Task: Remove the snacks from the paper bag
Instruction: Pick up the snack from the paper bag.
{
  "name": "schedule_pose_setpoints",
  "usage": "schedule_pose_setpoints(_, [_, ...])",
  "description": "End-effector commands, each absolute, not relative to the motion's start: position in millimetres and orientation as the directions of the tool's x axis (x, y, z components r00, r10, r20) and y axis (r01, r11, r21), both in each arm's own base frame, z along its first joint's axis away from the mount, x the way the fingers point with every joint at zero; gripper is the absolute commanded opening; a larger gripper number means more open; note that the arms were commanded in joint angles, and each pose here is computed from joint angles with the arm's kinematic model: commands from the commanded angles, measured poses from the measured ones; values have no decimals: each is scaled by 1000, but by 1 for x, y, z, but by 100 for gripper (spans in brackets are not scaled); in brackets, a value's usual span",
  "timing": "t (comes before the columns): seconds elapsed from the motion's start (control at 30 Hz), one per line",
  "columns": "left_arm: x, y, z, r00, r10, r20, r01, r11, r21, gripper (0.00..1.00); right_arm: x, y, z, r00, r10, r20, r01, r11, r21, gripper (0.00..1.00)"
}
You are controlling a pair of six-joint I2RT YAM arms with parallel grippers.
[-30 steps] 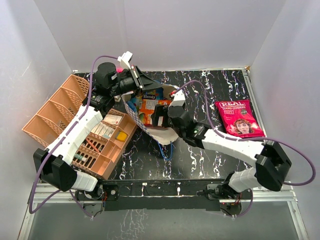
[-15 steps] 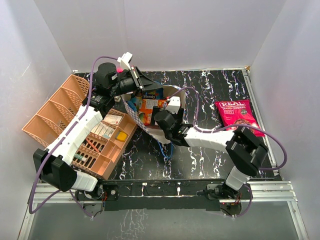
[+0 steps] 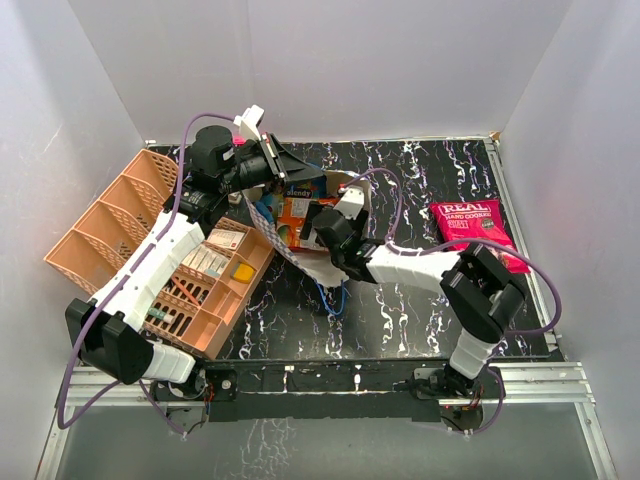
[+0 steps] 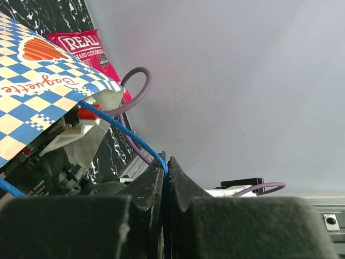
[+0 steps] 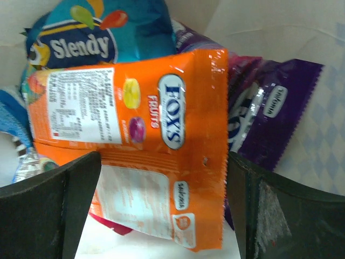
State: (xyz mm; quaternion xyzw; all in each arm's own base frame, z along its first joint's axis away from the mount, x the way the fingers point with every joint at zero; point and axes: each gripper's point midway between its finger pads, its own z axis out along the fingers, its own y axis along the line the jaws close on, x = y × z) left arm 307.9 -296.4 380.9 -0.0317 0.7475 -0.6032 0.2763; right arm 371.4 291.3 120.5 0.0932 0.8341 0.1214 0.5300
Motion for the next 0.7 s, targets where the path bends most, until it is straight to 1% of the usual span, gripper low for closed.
schedule_pose_setpoints(0.0, [287,-292,417,-819,-376,-434,375,221,-900,0,383,327,157,-399,395,-827,-93,880,465,99])
schedule_pose_setpoints(0.07, [287,-292,417,-819,-377,-434,375,221,-900,0,376,340,170,-404,415,-815,-183,837,516,99])
schedule_pose_setpoints(0.13, [288,-292,417,-818,-377,-434,376,222,-900,0,367,350,185,-397,431,-810,-278,785,554,96])
schedule_pose_setpoints(0.3, [288,-293,414,-820,-377,-431,373,221,-901,0,352,357,204,-394,459,-796,-369,714,594,90])
schedule_pose_setpoints(0.53, [288,-292,413,-821,-379,-427,368,222,-903,0,341,370,222,-390,483,-784,-462,634,620,72])
schedule_pose_setpoints(0.67, [287,-293,415,-821,-377,-428,370,219,-903,0,347,378,208,-426,463,-777,-430,651,625,51])
